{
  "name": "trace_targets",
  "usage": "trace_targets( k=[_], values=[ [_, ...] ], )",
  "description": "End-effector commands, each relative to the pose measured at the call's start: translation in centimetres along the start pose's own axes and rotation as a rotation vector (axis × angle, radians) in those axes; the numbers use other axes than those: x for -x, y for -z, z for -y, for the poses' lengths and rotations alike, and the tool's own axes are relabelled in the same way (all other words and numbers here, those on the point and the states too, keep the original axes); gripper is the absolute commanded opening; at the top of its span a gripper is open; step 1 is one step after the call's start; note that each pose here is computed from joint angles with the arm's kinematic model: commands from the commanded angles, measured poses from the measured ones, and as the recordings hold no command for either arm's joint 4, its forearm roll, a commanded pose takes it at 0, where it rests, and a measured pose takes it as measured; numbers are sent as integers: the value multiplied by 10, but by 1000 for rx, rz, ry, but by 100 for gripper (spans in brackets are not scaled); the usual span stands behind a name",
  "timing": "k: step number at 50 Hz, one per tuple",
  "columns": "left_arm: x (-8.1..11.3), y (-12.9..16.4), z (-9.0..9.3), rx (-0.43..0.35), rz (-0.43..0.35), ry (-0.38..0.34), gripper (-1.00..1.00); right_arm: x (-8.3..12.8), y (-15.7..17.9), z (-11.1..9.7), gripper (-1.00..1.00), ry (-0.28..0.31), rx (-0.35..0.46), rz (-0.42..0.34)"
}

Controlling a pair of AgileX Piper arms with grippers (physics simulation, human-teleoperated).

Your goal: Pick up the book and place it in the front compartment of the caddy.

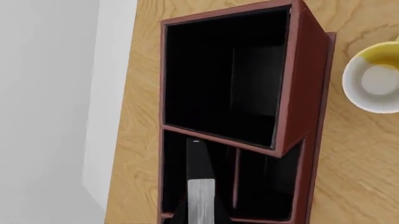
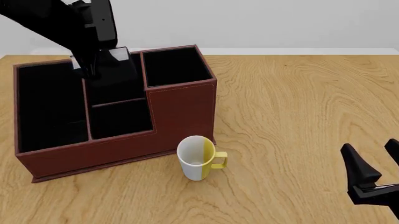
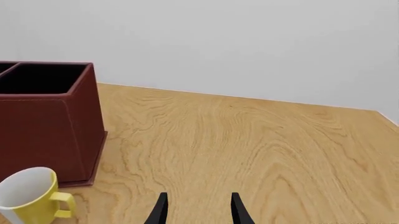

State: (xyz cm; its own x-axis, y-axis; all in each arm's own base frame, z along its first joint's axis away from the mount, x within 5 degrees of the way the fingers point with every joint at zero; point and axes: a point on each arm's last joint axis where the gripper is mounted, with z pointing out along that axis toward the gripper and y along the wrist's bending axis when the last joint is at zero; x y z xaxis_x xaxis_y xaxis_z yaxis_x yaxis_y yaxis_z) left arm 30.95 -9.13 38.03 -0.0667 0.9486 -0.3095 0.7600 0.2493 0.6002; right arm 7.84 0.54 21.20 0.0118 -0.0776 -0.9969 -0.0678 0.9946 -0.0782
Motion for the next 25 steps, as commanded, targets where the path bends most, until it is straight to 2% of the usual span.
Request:
trace_targets(
  k=[1,9,18,25],
  values=[
    [-10,-23,-7,8,-29,-9,-100,0,-1,1,100,-6,-7,-3],
    [-19,-38,-10,0,-50,6,-100,0,-1,1,100,-11,-9,-4],
    [-20,-51,2,-18,-49,4,-100,0,-2,1,100,-15,-12,-7],
    [-21,-63,2,-17,-50,5,-100,0,-2,1,100,-19,-17,-6]
  ],
)
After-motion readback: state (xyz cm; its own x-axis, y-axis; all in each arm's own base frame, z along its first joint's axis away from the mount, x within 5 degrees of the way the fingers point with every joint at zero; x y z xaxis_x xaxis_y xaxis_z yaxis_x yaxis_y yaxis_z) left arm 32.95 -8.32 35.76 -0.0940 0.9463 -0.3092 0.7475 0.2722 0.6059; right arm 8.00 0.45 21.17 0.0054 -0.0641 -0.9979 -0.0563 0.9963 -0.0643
